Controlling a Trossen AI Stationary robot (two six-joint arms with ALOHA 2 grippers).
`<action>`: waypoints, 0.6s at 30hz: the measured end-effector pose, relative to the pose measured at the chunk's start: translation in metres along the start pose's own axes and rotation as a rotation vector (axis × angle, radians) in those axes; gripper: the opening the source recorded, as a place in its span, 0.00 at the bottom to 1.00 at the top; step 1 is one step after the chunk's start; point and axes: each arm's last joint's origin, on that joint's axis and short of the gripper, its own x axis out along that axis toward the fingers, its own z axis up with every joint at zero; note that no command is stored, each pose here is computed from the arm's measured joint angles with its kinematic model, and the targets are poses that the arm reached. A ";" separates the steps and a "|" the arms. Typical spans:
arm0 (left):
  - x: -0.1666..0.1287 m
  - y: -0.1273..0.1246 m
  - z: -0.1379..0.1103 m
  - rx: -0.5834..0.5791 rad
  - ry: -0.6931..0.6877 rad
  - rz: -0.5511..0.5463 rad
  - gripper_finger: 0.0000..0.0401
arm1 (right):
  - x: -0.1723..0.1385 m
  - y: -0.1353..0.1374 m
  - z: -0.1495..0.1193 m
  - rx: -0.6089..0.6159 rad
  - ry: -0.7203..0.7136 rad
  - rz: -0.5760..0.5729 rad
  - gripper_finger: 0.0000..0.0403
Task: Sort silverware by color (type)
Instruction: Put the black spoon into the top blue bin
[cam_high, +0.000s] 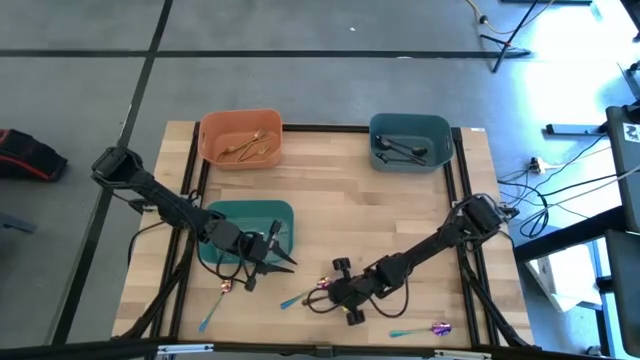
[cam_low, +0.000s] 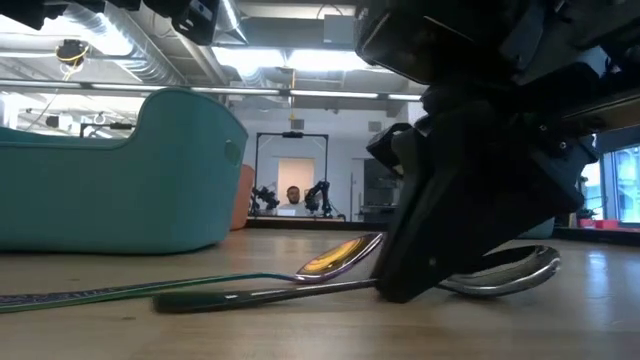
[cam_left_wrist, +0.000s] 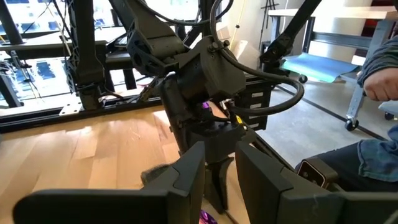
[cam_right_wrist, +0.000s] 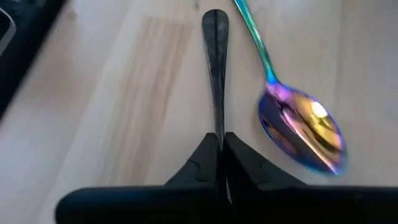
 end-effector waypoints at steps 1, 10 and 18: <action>0.000 0.000 0.000 0.000 0.000 0.000 0.21 | -0.003 0.002 -0.001 -0.008 0.013 -0.005 0.02; 0.000 0.000 0.001 -0.002 -0.014 0.008 0.21 | -0.039 0.003 -0.008 -0.029 0.161 -0.085 0.01; 0.000 0.000 0.001 -0.002 -0.012 0.008 0.21 | -0.081 -0.006 -0.017 0.007 0.118 -0.144 0.00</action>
